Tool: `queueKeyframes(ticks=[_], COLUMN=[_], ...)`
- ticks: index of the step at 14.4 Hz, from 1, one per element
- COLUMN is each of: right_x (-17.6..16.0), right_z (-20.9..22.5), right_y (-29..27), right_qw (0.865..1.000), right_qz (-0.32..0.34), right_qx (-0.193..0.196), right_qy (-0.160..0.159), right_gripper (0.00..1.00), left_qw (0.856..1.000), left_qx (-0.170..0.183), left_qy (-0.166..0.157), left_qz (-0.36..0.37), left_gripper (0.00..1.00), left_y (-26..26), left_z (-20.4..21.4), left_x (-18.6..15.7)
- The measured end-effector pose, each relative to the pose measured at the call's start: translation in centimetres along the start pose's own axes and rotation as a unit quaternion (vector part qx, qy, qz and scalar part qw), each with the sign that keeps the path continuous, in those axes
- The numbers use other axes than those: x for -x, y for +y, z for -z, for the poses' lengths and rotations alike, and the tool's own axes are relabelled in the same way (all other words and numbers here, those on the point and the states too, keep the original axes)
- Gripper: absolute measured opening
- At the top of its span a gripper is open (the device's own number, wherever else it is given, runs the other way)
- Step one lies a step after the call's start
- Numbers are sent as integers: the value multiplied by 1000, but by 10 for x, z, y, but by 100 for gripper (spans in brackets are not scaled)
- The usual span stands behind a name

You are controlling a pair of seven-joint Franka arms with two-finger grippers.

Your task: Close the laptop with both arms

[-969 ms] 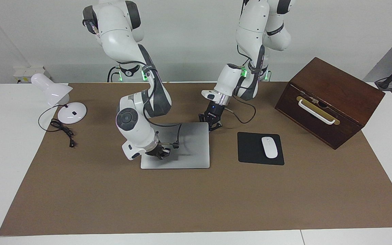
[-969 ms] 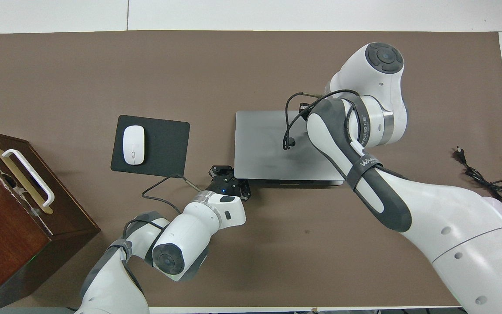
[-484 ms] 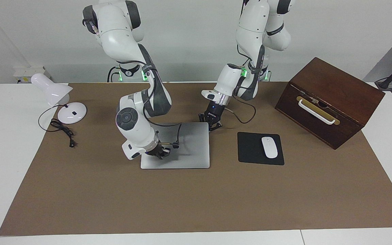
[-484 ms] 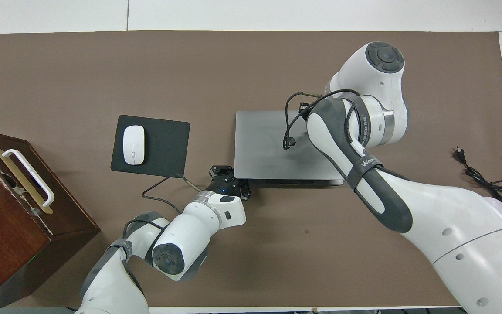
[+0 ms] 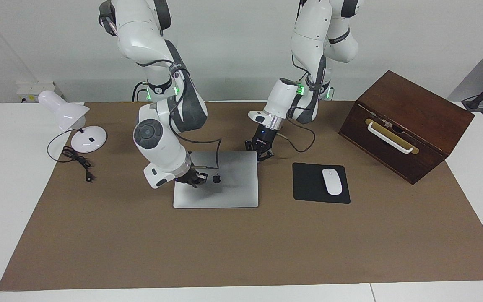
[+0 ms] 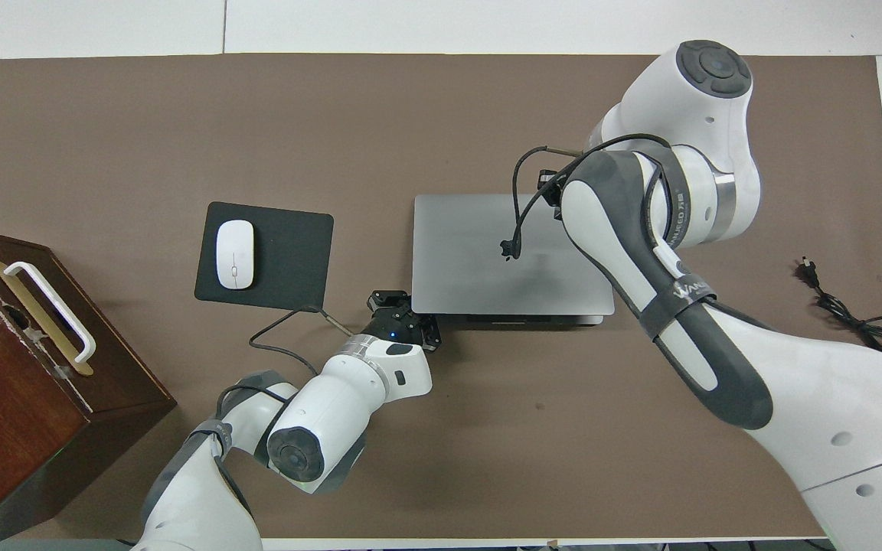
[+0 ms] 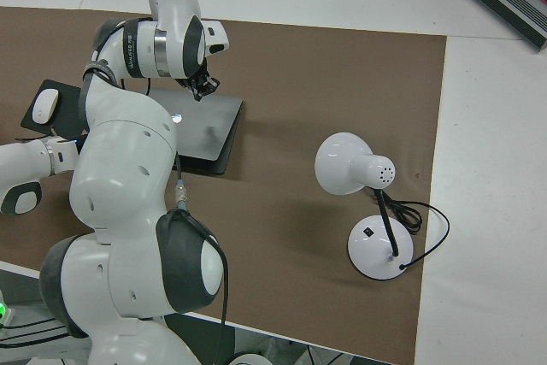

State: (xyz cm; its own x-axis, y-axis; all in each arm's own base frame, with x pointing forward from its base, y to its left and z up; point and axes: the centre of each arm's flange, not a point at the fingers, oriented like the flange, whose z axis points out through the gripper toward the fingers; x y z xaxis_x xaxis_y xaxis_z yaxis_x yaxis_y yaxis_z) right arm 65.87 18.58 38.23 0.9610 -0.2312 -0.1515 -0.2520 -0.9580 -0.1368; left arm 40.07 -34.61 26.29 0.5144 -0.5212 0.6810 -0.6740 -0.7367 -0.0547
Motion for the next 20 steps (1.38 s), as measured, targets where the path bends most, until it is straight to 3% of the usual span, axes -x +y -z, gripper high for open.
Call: queueKeyframes(ticks=[4,9,15,19,20], right_x=[-8,-17,-25,-2,6], right_z=[34,117,178,220,230], right_y=[30,87,158,176,178], right_qw=[999,990,972,967,967], right_qz=[8,81,175,197,195], right_qx=[40,104,138,140,140], right_qy=[29,60,80,84,84], right_gripper=[1,1,1,1,7], left_qw=[1000,1000,1000,1000,1000], left_qx=[0,0,3,6,7], left_qy=[0,0,-10,-17,-21], left_qz=[0,0,-1,-2,-2], left_gripper=[1,1,1,1,1], left_y=[0,0,2,5,5], left_z=[0,0,3,6,7], left_x=[0,0,-1,0,0])
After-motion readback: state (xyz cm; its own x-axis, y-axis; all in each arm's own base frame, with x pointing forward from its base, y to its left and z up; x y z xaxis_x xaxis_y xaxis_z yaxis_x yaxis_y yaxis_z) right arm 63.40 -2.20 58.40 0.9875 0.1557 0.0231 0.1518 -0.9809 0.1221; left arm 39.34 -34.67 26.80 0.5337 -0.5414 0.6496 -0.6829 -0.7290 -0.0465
